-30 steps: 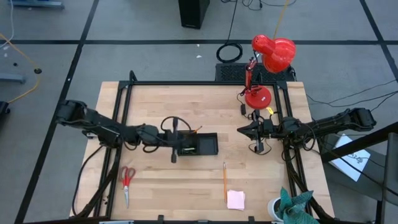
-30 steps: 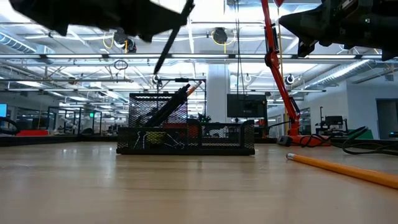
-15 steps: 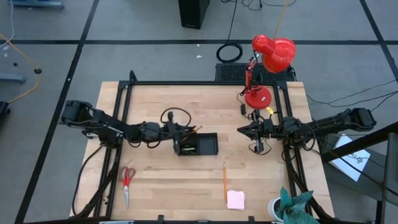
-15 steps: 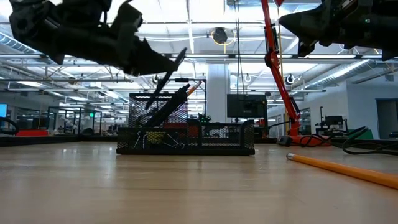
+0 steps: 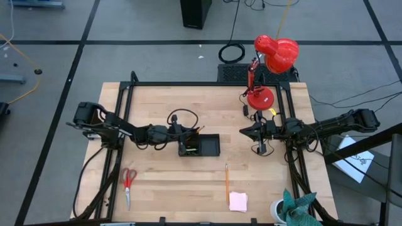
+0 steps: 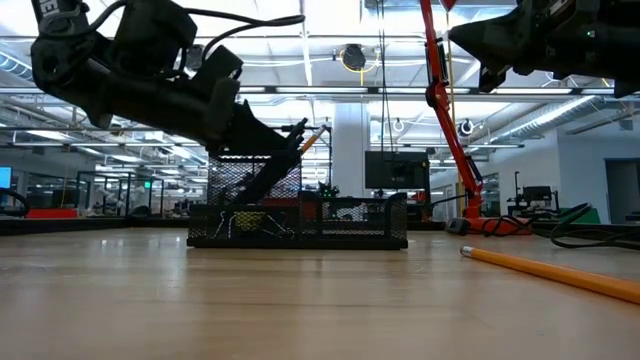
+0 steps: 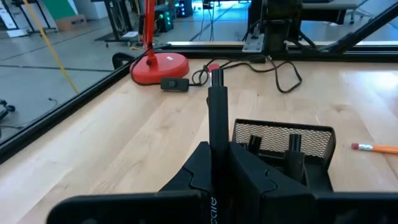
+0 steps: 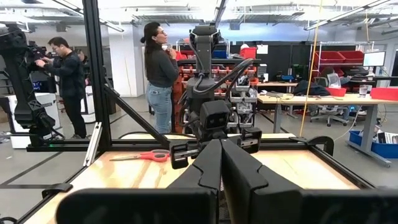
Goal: Pick and place office supplies into organizer
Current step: Put the black pen into the mesh desk organizer, then put the pencil into the mesh desk organizer
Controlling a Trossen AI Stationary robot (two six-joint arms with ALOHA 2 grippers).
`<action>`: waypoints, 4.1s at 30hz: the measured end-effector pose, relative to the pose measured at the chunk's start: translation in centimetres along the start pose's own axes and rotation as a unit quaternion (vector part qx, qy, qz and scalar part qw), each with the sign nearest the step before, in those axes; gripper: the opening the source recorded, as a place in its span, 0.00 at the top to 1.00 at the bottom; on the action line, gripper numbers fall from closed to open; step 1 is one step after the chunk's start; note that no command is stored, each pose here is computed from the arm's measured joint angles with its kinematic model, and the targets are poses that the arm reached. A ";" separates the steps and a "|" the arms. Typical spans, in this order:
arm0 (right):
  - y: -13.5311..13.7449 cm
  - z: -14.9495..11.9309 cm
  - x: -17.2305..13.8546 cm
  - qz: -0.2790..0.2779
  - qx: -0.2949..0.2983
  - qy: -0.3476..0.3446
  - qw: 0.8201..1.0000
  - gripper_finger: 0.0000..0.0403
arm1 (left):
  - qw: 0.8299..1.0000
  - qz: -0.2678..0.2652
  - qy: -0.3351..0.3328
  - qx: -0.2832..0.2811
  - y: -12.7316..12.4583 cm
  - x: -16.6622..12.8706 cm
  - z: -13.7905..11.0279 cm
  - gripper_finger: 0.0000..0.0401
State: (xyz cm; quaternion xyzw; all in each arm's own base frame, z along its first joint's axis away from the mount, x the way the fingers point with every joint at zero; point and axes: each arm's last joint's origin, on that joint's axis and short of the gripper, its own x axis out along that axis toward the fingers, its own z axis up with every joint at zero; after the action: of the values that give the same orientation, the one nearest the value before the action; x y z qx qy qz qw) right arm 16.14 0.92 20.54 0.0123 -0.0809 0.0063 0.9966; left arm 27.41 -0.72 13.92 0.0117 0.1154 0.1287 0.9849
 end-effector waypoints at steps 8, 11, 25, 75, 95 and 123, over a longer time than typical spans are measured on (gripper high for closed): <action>0.0 0.0 0.0 0.000 0.000 0.000 1.000 0.99 | 1.000 -0.017 0.002 -0.015 -0.1 0.0 0.0 0.85; 0.0 0.0 0.0 0.000 0.000 0.000 1.000 0.99 | 0.999 -0.028 0.003 -0.016 -0.2 0.0 0.0 0.78; 0.0 0.0 0.0 0.000 0.000 0.000 1.000 0.99 | 0.999 0.003 -0.006 0.048 -1.1 -0.4 0.2 0.60; 0.0 -0.1 0.0 -0.002 -0.004 0.005 1.000 0.99 | 0.944 -0.237 0.179 0.143 -15.8 15.7 2.4 0.99; 0.0 -0.1 0.0 -0.002 -0.005 0.007 1.000 0.99 | 0.913 -0.243 0.318 0.076 -15.6 15.2 -1.0 0.99; 0.0 -0.2 0.0 -0.002 -0.005 0.010 1.000 0.99 | 0.835 -0.300 0.447 0.115 -19.5 7.3 1.4 0.98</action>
State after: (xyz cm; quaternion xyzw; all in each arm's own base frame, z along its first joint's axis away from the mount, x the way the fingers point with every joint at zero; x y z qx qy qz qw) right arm 16.16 0.91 20.34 0.0079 -0.0713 0.0039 0.9974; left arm 39.51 -17.73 12.61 0.0312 0.5549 -0.1960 0.8079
